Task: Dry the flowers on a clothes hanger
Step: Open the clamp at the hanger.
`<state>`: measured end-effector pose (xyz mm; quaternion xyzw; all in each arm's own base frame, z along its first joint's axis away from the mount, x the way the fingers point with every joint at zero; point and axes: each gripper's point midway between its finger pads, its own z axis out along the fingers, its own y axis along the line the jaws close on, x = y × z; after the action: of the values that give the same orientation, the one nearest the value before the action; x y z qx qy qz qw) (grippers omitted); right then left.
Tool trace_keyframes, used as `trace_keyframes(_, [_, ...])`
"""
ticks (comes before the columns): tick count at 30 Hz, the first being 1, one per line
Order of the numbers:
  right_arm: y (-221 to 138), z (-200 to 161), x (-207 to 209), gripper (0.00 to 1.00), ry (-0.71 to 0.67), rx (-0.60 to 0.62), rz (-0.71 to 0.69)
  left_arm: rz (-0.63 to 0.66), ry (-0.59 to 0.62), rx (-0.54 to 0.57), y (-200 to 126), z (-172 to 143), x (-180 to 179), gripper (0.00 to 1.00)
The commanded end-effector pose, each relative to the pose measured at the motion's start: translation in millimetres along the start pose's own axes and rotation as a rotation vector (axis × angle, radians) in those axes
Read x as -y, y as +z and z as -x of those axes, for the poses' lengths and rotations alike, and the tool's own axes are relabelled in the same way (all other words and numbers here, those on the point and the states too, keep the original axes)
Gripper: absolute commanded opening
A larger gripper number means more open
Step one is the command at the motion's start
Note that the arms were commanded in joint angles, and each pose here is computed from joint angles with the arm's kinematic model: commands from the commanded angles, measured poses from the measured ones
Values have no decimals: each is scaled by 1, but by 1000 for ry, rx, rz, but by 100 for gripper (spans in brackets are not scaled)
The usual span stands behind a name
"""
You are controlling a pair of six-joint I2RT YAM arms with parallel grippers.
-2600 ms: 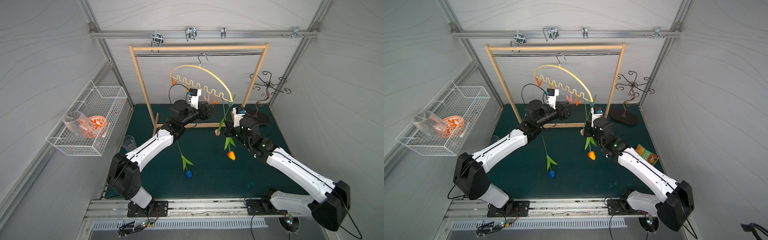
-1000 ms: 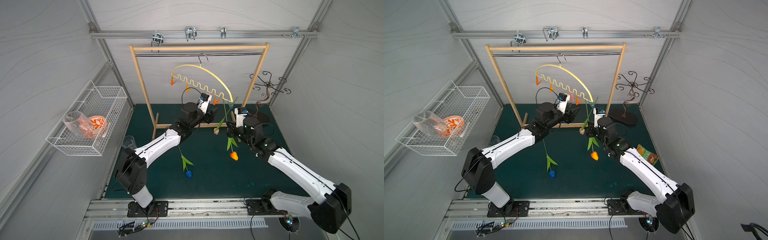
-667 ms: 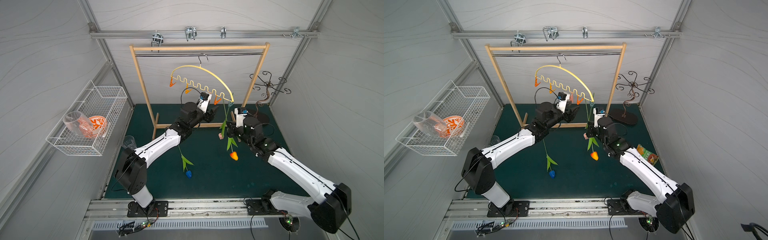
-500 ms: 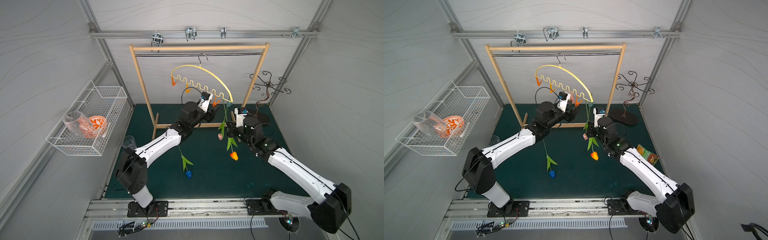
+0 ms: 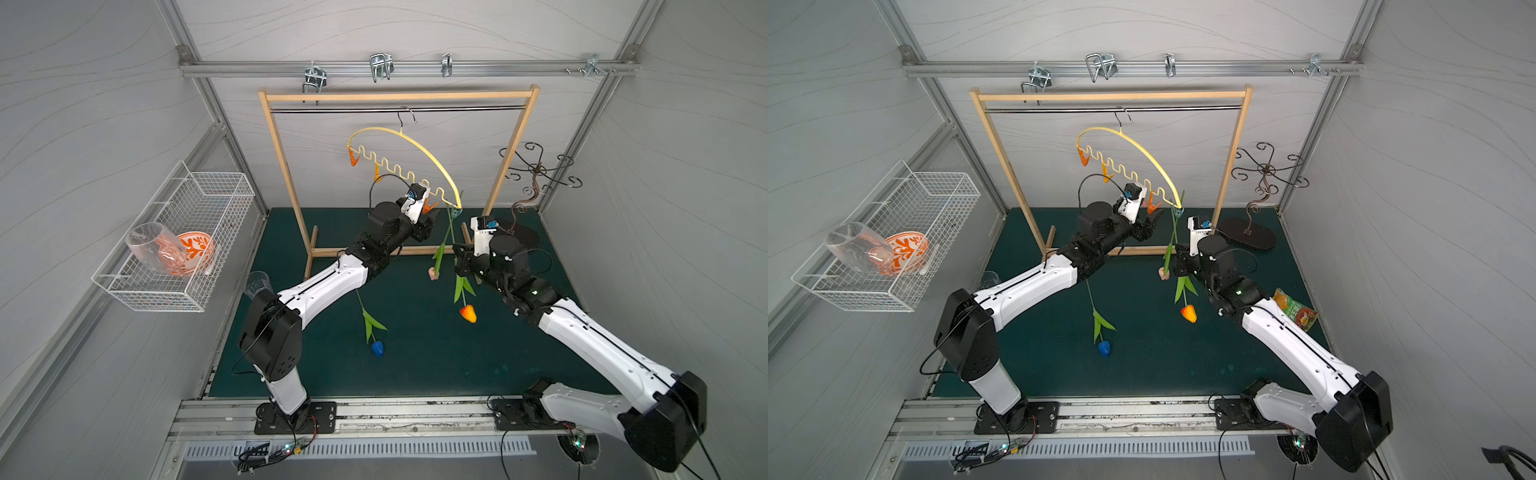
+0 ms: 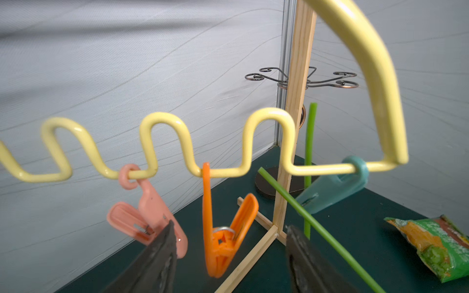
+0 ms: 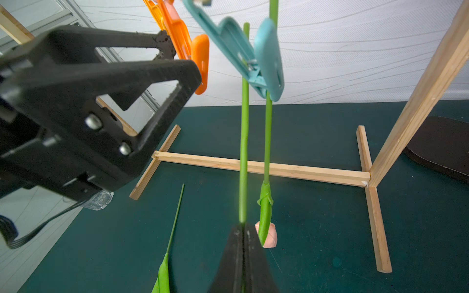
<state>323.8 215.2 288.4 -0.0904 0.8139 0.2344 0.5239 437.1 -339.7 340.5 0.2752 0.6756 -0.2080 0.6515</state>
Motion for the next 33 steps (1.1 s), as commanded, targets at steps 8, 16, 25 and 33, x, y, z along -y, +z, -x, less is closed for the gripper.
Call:
trace_keyframes(8, [-2,3,-1,0,11,13,17,35,76,134,11,37,4,79])
trace_keyframes(16, [1,1,-2,0,10,8,20,43,78,145,9,44,3,71])
trace_keyframes(25, [2,0,-2,0,7,2,19,30,72,164,3,58,4,67])
trace_keyframes(33, [2,-2,-1,0,6,-2,20,11,54,133,-1,55,2,57])
